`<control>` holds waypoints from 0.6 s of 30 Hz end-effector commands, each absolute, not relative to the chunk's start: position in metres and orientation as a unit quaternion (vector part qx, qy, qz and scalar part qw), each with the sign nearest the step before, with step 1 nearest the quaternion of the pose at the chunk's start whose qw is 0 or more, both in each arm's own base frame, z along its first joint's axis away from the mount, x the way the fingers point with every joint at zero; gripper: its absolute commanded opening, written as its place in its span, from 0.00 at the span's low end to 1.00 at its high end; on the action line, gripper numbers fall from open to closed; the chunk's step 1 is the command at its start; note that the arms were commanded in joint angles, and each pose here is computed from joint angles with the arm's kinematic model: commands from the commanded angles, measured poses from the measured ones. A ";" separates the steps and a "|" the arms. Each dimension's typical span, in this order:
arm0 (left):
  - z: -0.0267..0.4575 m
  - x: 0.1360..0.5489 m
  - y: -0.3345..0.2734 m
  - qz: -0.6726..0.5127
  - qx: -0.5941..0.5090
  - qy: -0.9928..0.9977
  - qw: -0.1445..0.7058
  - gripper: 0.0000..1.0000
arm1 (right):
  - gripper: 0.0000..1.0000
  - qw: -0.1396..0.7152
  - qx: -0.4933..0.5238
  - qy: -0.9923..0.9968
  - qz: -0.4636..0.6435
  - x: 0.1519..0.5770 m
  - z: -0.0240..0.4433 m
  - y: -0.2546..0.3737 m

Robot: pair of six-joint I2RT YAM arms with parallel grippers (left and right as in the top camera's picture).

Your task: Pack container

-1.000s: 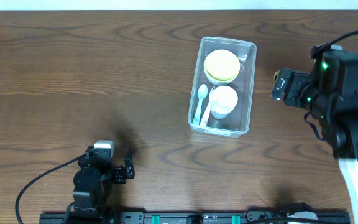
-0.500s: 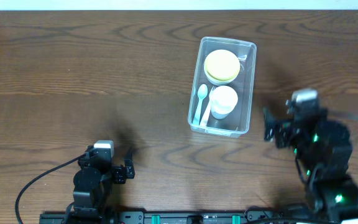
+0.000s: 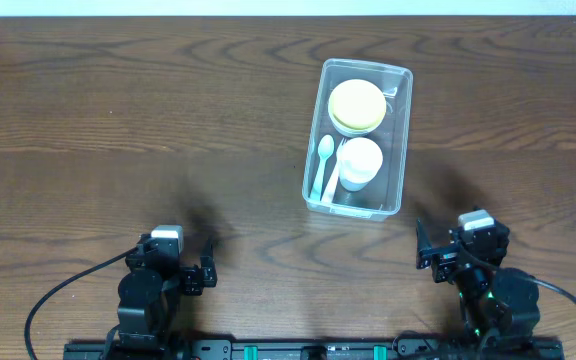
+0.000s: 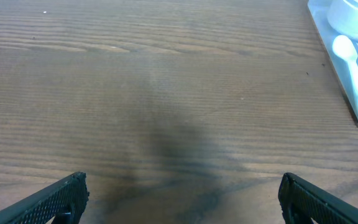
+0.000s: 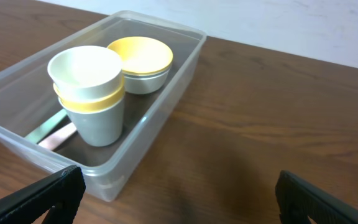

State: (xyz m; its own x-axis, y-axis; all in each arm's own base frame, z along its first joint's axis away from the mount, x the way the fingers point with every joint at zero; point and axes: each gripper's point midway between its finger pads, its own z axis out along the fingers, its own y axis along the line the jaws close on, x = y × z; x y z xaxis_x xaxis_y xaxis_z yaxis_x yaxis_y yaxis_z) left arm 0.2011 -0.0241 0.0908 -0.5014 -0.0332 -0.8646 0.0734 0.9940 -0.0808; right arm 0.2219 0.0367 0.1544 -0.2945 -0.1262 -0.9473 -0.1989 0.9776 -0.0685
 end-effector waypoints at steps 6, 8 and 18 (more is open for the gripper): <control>0.087 0.201 -0.025 -0.053 0.018 0.866 0.498 0.98 | 0.99 0.596 -0.094 0.797 0.021 0.221 0.144 0.030; 0.087 0.201 -0.025 -0.053 0.018 0.865 0.498 0.98 | 0.99 0.592 -0.091 0.801 0.018 0.221 0.139 0.028; 0.087 0.201 -0.025 -0.053 0.018 0.865 0.498 0.98 | 0.99 0.579 -0.036 0.814 0.004 0.224 0.124 0.007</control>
State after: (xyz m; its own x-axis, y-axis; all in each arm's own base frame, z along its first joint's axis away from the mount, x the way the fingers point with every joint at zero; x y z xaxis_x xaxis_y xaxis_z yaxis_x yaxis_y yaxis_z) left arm 0.2011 -0.0242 0.0908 -0.5014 -0.0328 -0.8646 0.0739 0.9940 -0.0806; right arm 0.2237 0.0088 0.1246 -0.3277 -0.0754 -0.9418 -0.0744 0.9958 -0.0538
